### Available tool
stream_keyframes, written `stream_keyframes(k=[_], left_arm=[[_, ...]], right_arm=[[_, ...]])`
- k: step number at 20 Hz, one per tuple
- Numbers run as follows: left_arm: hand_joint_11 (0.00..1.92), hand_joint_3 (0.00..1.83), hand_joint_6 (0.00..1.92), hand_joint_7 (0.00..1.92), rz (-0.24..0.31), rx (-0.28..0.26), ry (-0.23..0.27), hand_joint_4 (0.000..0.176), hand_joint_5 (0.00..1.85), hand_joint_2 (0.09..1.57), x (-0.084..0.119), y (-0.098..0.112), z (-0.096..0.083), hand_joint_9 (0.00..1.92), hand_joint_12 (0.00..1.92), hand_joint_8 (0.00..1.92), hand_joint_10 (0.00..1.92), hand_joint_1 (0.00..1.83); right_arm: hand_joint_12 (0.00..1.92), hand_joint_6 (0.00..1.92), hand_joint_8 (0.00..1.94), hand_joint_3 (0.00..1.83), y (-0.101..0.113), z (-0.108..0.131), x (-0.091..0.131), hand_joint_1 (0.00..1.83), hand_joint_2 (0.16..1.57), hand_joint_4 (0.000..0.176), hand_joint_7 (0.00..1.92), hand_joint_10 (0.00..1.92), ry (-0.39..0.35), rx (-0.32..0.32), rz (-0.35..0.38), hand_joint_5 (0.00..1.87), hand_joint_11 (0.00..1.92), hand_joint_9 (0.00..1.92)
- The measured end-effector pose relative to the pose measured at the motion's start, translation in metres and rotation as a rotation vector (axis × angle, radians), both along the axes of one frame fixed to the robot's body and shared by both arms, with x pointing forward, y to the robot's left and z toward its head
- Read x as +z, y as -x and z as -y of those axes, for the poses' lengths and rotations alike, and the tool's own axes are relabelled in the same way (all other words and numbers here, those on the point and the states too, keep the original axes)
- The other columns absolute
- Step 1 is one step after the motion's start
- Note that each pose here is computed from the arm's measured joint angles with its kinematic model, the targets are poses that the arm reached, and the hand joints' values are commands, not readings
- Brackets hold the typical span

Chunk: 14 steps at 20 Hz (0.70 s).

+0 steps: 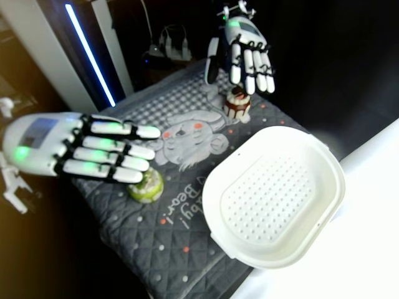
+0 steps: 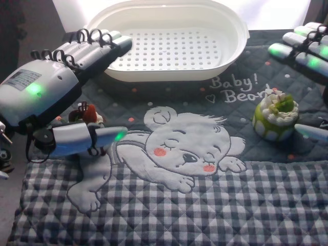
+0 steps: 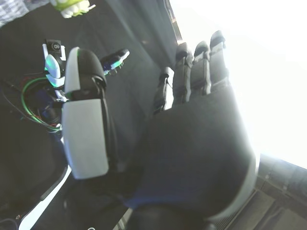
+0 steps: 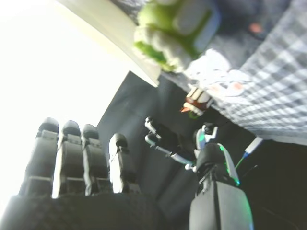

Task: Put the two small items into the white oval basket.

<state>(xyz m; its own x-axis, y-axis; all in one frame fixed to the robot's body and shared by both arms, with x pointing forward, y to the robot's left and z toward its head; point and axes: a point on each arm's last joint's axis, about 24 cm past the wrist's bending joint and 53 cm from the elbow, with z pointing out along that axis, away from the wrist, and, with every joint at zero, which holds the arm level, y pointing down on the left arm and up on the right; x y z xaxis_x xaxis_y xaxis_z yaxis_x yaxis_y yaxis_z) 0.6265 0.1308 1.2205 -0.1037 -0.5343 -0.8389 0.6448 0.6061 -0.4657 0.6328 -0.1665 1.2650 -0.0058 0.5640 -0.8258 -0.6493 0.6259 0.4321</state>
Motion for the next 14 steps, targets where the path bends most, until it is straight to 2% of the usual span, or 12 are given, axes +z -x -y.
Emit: stream_keyframes(k=[1, 2, 3, 4, 5, 8, 9, 10, 11, 12, 13, 14], left_arm=[[0.0, 0.0, 0.0, 0.0, -0.003, 0.0, -0.002, 0.03, 0.03, 1.12, -0.001, 0.0, 0.0, 0.0, 0.44, 0.0, 0.0, 0.69], [0.0, 0.0, 0.0, 0.01, -0.008, 0.0, -0.006, 0.025, 0.04, 1.12, -0.003, 0.0, 0.0, 0.01, 0.57, 0.0, 0.0, 0.67], [0.0, 0.0, 0.0, 0.01, -0.012, 0.001, -0.007, 0.035, 0.04, 1.12, -0.004, 0.0, -0.001, 0.01, 0.62, 0.0, 0.0, 0.68], [0.0, 0.0, 0.0, 0.01, -0.023, 0.003, -0.012, 0.043, 0.03, 1.11, -0.008, 0.0, -0.001, 0.02, 0.63, 0.0, 0.0, 0.7], [0.0, 0.0, 0.0, 0.0, -0.043, 0.007, -0.019, 0.059, 0.02, 1.1, -0.014, -0.001, -0.003, 0.03, 0.68, 0.0, 0.01, 0.7], [0.0, 0.0, 0.01, 0.02, -0.087, 0.024, -0.021, 0.061, 0.04, 1.07, -0.027, -0.005, -0.008, 0.05, 0.75, 0.0, 0.01, 0.75], [0.0, 0.0, 0.0, 0.02, -0.111, 0.034, -0.014, 0.084, 0.03, 1.07, -0.033, -0.006, -0.009, 0.05, 0.66, 0.0, 0.01, 0.78], [0.0, 0.0, 0.0, 0.03, -0.134, 0.036, -0.021, 0.081, 0.04, 1.07, -0.041, -0.008, -0.008, 0.07, 0.67, 0.0, 0.01, 0.79], [0.0, 0.0, 0.0, 0.07, -0.154, 0.035, -0.026, 0.069, 0.06, 1.06, -0.048, -0.01, -0.009, 0.11, 0.87, 0.01, 0.02, 0.81], [0.0, 0.0, 0.0, 0.08, -0.193, 0.038, -0.029, 0.08, 0.07, 1.05, -0.06, -0.014, -0.007, 0.13, 0.97, 0.0, 0.02, 0.81], [0.0, 0.0, 0.0, 0.1, -0.212, 0.048, -0.025, 0.073, 0.08, 1.05, -0.066, -0.016, -0.008, 0.15, 1.03, 0.0, 0.02, 0.86], [0.0, 0.0, 0.01, 0.12, -0.246, 0.062, -0.025, 0.05, 0.11, 1.05, -0.078, -0.018, -0.01, 0.17, 1.03, 0.01, 0.03, 0.89]], right_arm=[[0.0, 0.0, 0.0, 0.01, -0.002, 0.001, -0.002, 0.66, 1.2, 0.065, 0.0, 0.0, 0.003, -0.005, -0.009, 0.0, 0.0, 0.0], [0.0, 0.0, 0.0, 0.01, -0.004, 0.001, -0.004, 0.66, 1.21, 0.069, 0.0, 0.0, 0.004, -0.007, -0.017, 0.0, 0.0, 0.0], [0.0, 0.0, 0.0, 0.01, -0.005, -0.001, -0.007, 0.67, 1.2, 0.08, 0.0, 0.0, 0.007, -0.005, -0.023, 0.0, 0.0, 0.0], [0.0, 0.0, 0.0, 0.01, -0.006, -0.003, -0.011, 0.67, 1.19, 0.082, 0.0, 0.0, 0.013, -0.001, -0.032, 0.0, 0.0, 0.0], [0.0, 0.0, 0.0, 0.0, -0.006, -0.006, -0.016, 0.65, 1.19, 0.081, 0.0, 0.0, 0.023, 0.005, -0.046, 0.0, 0.0, 0.0], [0.0, 0.0, 0.0, 0.0, -0.011, -0.01, -0.023, 0.65, 1.19, 0.084, 0.0, 0.0, 0.025, 0.006, -0.062, 0.0, 0.0, 0.0], [0.0, 0.0, 0.0, 0.0, -0.014, -0.012, -0.027, 0.63, 1.18, 0.097, 0.0, 0.0, 0.026, 0.006, -0.072, 0.0, 0.0, 0.0], [0.0, 0.0, 0.0, 0.0, -0.016, -0.015, -0.031, 0.62, 1.18, 0.098, 0.0, 0.0, 0.026, 0.009, -0.084, 0.0, 0.0, 0.0], [0.0, 0.0, 0.0, 0.0, -0.017, -0.017, -0.035, 0.63, 1.17, 0.104, 0.0, 0.0, 0.029, 0.01, -0.093, 0.0, 0.0, 0.0], [0.0, 0.0, 0.0, 0.0, -0.019, -0.019, -0.039, 0.63, 1.17, 0.098, 0.0, 0.0, 0.033, 0.013, -0.102, 0.0, 0.0, 0.0], [0.0, 0.0, 0.0, 0.0, -0.02, -0.02, -0.042, 0.68, 1.18, 0.098, 0.0, 0.0, 0.039, 0.013, -0.108, 0.0, 0.0, 0.0], [0.0, 0.0, 0.0, 0.0, -0.024, -0.022, -0.046, 0.69, 1.18, 0.098, 0.0, 0.0, 0.047, 0.012, -0.123, 0.0, 0.0, 0.0]])
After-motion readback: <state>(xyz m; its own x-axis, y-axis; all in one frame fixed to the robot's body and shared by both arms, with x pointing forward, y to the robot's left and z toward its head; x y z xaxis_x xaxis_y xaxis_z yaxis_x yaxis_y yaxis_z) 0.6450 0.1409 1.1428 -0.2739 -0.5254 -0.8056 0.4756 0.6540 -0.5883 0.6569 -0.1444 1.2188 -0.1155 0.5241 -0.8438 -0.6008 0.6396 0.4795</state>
